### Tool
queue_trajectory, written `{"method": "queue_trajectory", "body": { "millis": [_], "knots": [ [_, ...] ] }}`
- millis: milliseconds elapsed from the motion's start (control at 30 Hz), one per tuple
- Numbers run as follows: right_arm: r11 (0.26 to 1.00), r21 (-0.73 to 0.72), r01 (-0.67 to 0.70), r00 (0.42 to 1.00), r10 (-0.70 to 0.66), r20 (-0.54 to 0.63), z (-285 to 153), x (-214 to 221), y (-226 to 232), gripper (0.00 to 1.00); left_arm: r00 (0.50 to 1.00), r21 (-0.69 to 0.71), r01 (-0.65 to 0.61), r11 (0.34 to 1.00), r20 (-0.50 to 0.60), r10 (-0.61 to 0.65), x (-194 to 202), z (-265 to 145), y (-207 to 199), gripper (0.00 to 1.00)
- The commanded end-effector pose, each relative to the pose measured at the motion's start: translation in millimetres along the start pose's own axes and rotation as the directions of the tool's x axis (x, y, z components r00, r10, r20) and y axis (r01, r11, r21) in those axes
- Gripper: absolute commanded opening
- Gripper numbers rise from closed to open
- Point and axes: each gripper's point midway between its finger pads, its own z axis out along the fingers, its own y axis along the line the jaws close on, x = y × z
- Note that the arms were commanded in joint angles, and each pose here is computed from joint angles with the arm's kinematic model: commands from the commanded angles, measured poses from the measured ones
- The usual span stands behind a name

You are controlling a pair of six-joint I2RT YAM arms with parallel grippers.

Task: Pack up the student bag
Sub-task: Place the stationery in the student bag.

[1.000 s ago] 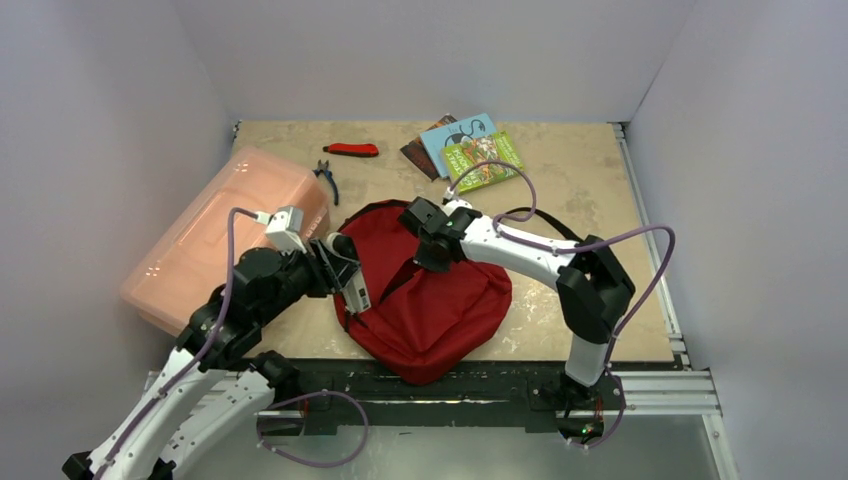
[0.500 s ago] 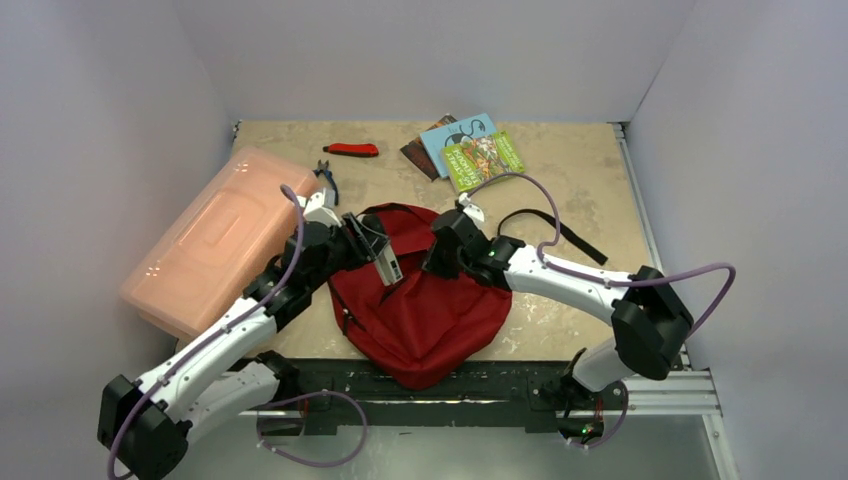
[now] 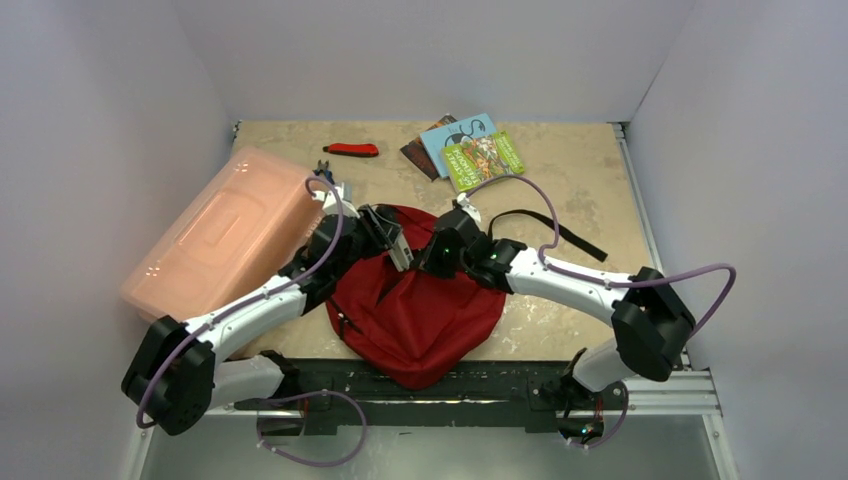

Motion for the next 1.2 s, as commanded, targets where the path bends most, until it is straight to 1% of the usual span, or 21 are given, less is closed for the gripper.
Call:
{"method": "queue_trajectory", "body": {
  "millis": [0, 100, 200, 333, 433, 500, 600, 667, 733, 800, 867, 900, 967, 1033, 1067, 1167],
  "knots": [
    [0.987, -0.152, -0.044, 0.998, 0.052, 0.045, -19, -21, 39, 0.00, 0.999, 0.219, 0.053, 0.974, 0.001, -0.055, 1, -9, -43, 0.00],
    [0.984, -0.171, -0.042, 0.997, 0.053, 0.062, -23, -28, 45, 0.00, 0.994, 0.262, 0.070, 0.963, -0.100, -0.045, 23, -20, -44, 0.00],
    [0.983, -0.180, -0.037, 0.995, 0.053, 0.083, -27, -33, 47, 0.00, 0.982, 0.264, 0.055, 0.963, -0.189, -0.005, 39, -31, -42, 0.00],
    [0.983, -0.180, -0.039, 0.994, 0.057, 0.093, -27, -37, 42, 0.00, 0.952, 0.222, 0.056, 0.974, -0.307, 0.015, 60, -40, -33, 0.00],
    [0.983, -0.181, -0.042, 0.994, 0.059, 0.094, -27, -38, 40, 0.00, 0.916, 0.218, 0.063, 0.974, -0.399, 0.030, 76, -40, -32, 0.00],
    [0.983, -0.182, -0.034, 0.994, 0.052, 0.096, -27, -38, 40, 0.00, 0.871, 0.204, 0.075, 0.976, -0.489, 0.036, 86, -41, -31, 0.00],
    [0.984, -0.180, -0.011, 0.995, 0.029, 0.098, -26, -39, 39, 0.00, 0.771, 0.189, 0.087, 0.978, -0.634, 0.054, 102, -42, -24, 0.00],
    [0.984, -0.176, 0.007, 0.996, 0.010, 0.094, -24, -37, 38, 0.00, 0.736, 0.213, 0.079, 0.974, -0.671, 0.088, 106, -43, -26, 0.01],
    [0.985, -0.169, 0.028, 0.995, -0.012, 0.098, -23, -37, 37, 0.00, 0.713, 0.235, 0.059, 0.970, -0.690, 0.124, 106, -46, -28, 0.10],
    [0.988, -0.150, 0.045, 0.993, -0.028, 0.112, -23, -39, 32, 0.00, 0.701, 0.243, 0.034, 0.969, -0.697, 0.150, 103, -49, -29, 0.22],
    [0.989, -0.132, 0.068, 0.991, -0.052, 0.122, -23, -39, 26, 0.00, 0.695, 0.242, 0.002, 0.970, -0.698, 0.172, 100, -54, -27, 0.33],
    [0.989, -0.127, 0.080, 0.990, -0.064, 0.123, -23, -39, 24, 0.00, 0.698, 0.238, -0.016, 0.971, -0.693, 0.181, 98, -57, -26, 0.41],
    [0.986, -0.121, 0.111, 0.986, -0.095, 0.137, -24, -40, 20, 0.00, 0.703, 0.234, -0.052, 0.971, -0.682, 0.202, 93, -63, -23, 0.63],
    [0.980, -0.127, 0.154, 0.981, -0.136, 0.140, -23, -38, 19, 0.00, 0.709, 0.236, -0.077, 0.969, -0.670, 0.220, 88, -68, -23, 0.81],
    [0.977, -0.131, 0.171, 0.979, -0.153, 0.134, -23, -36, 18, 0.00, 0.709, 0.237, -0.089, 0.967, -0.667, 0.229, 86, -71, -22, 0.84],
    [0.969, -0.136, 0.205, 0.974, -0.189, 0.124, -21, -32, 14, 0.00, 0.723, 0.216, -0.145, 0.966, -0.643, 0.252, 75, -76, -19, 0.86]
  ]
}}
